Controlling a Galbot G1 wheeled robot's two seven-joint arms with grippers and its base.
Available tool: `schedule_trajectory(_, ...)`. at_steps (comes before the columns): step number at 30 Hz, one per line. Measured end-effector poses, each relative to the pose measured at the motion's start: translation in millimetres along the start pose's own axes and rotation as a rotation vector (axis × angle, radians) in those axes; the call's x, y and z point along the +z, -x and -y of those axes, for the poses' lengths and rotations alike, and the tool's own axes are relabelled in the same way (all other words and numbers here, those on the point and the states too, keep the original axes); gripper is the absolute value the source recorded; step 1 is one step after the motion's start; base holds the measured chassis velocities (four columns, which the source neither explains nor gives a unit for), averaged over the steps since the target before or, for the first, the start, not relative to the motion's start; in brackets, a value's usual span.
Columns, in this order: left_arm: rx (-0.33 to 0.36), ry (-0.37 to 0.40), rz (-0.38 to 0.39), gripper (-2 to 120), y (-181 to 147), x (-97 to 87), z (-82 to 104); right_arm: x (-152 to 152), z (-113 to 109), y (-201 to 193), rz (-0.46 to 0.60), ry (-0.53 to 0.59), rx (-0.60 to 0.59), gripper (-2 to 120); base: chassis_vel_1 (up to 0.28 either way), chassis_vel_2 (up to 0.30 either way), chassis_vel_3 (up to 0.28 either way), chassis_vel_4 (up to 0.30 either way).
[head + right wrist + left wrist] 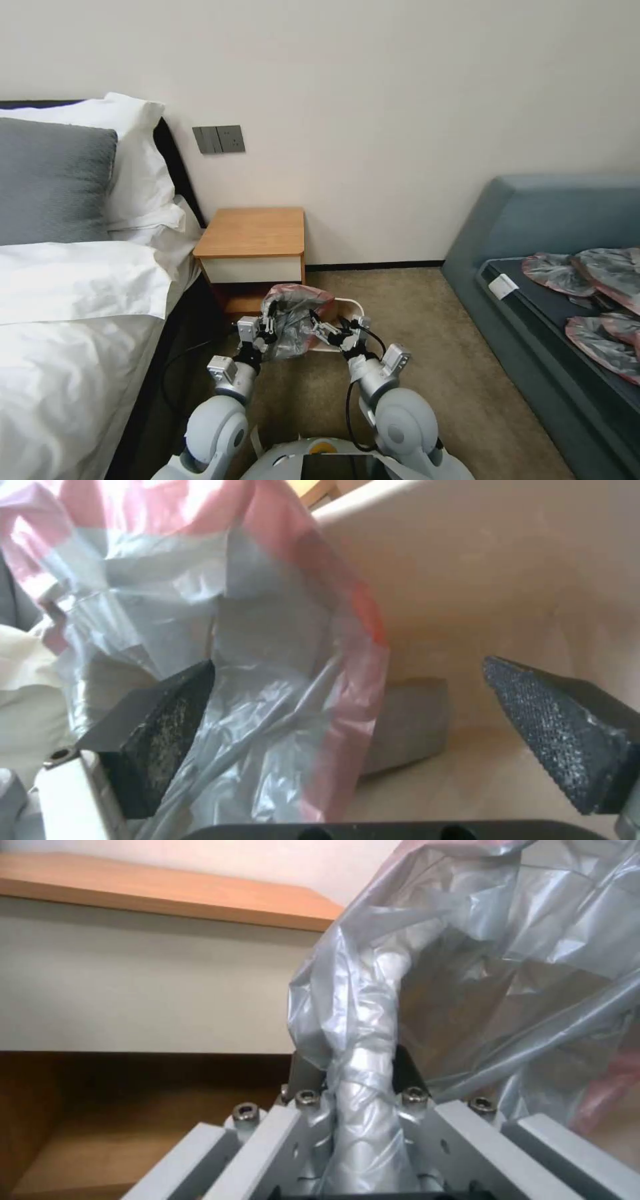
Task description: Pick up the garbage bag from the table and place it over the trash can.
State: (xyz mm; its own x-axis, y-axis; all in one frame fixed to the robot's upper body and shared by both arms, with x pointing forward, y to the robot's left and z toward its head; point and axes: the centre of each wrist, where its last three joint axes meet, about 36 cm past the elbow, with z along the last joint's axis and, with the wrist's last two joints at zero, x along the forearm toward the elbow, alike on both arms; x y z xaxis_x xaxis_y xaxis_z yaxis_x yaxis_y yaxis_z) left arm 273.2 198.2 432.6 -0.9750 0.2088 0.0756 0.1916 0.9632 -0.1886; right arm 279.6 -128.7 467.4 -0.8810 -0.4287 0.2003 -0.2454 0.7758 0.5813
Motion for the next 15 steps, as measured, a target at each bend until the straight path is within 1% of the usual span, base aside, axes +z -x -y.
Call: schedule_trajectory(15,0.022,0.010,0.012,4,-3,-6.9,1.6,2,3,19,0.010,-0.047,0.002,100,0.000,0.000,0.000,0.000)
